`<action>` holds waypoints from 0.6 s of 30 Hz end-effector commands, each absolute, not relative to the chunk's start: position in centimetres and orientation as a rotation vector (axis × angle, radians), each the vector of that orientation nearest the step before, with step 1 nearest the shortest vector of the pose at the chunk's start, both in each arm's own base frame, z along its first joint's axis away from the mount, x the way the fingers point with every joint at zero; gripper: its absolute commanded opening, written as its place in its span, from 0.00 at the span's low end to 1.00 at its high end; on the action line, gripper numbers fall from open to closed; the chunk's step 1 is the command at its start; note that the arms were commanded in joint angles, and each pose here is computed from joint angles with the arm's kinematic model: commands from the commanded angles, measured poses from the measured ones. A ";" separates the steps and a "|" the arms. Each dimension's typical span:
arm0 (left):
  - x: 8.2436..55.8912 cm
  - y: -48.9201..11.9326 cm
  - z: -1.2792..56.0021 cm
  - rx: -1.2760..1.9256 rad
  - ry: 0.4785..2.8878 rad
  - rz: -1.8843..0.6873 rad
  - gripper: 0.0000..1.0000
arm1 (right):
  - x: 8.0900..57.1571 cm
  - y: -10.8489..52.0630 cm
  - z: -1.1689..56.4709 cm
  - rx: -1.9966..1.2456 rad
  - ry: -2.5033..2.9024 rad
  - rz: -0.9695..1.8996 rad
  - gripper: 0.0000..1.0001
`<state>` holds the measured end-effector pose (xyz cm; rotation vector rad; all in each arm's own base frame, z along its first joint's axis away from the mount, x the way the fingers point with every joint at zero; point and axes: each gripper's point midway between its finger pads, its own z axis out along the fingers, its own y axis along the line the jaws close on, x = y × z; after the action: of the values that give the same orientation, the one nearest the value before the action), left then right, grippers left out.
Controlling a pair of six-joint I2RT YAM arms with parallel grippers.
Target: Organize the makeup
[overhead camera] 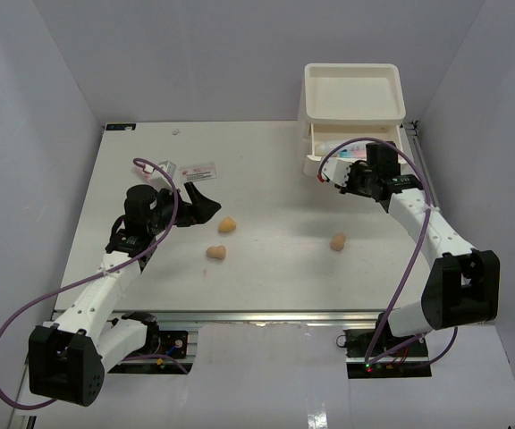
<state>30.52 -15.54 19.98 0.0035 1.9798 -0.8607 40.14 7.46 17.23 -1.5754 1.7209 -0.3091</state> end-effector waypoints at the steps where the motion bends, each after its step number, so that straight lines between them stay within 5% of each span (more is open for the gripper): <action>1: 30.4 -15.7 20.2 0.020 1.965 -0.880 0.98 | 44.2 6.5 25.4 -1.364 1.536 -0.499 0.28; 18: 30.4 -15.6 20.2 0.021 1.964 -0.880 0.98 | 43.7 7.6 25.7 -1.385 1.464 -0.461 0.37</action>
<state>30.48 -15.56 19.93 0.0062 1.9820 -0.8675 41.92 7.61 19.62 -1.4558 1.6658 -0.3173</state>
